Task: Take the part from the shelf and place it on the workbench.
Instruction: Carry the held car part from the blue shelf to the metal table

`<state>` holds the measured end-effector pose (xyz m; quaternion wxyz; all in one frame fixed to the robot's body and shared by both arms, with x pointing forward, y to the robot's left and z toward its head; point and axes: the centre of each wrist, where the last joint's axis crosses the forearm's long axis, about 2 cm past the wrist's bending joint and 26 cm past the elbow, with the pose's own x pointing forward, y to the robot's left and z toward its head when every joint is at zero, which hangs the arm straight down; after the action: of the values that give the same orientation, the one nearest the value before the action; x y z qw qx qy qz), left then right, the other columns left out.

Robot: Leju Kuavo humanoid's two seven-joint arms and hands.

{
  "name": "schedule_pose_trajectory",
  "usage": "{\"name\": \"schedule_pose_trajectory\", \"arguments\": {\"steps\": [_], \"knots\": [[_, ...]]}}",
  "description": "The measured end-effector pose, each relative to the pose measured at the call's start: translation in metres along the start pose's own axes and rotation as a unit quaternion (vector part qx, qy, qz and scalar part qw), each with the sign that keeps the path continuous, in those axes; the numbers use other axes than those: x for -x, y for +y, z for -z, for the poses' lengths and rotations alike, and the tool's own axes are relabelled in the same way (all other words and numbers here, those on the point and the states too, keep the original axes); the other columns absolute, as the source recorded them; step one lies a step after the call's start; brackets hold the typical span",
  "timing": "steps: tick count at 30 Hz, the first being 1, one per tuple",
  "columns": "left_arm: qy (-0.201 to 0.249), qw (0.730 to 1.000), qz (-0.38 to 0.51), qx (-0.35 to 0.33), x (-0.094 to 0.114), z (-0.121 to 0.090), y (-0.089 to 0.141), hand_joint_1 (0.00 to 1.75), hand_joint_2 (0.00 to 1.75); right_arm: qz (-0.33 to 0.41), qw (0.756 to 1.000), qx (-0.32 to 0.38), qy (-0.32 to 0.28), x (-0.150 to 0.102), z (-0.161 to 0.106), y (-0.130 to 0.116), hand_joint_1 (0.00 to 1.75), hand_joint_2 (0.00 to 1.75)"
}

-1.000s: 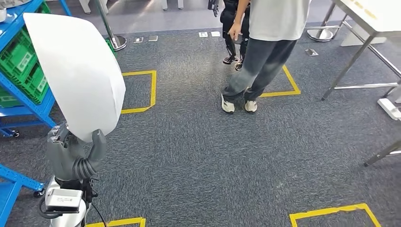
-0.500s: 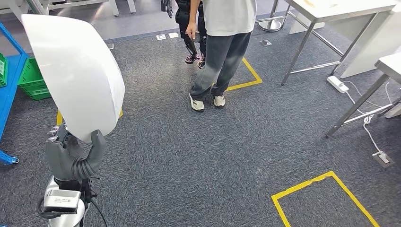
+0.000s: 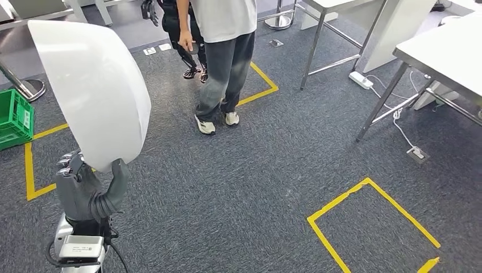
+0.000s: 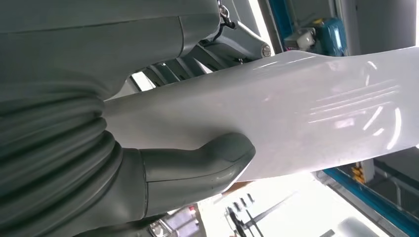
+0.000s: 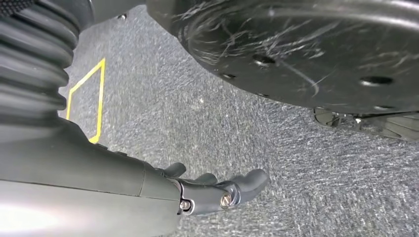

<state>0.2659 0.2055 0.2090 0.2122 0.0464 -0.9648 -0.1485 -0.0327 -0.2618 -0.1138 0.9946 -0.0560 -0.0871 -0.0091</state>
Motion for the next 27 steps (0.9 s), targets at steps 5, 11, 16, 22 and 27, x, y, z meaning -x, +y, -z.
{"name": "schedule_pose_trajectory", "arguments": {"steps": [5,11,16,22,27], "knots": [[-0.009,1.000,0.003,0.009,-0.006,-0.004,0.001,1.75,1.75,-0.002,1.000,-0.002,-0.003,-0.003,0.001,0.000,0.00,0.00],[-0.010,1.000,0.005,0.017,-0.009,-0.008,0.003,1.75,1.75,-0.002,1.000,-0.002,-0.008,-0.008,0.002,-0.001,0.00,0.00],[-0.021,0.999,-0.006,0.025,-0.012,-0.005,0.000,1.75,1.75,-0.002,1.000,-0.001,-0.010,-0.010,0.002,-0.002,0.00,0.00],[-0.039,0.998,-0.033,0.043,-0.014,0.003,-0.004,1.75,1.75,0.000,1.000,-0.001,-0.010,-0.010,0.002,-0.002,0.00,0.00],[-0.047,0.997,-0.031,0.050,-0.012,0.008,-0.004,1.75,1.75,0.000,1.000,-0.001,-0.001,-0.004,0.001,-0.003,0.00,0.00]]}}
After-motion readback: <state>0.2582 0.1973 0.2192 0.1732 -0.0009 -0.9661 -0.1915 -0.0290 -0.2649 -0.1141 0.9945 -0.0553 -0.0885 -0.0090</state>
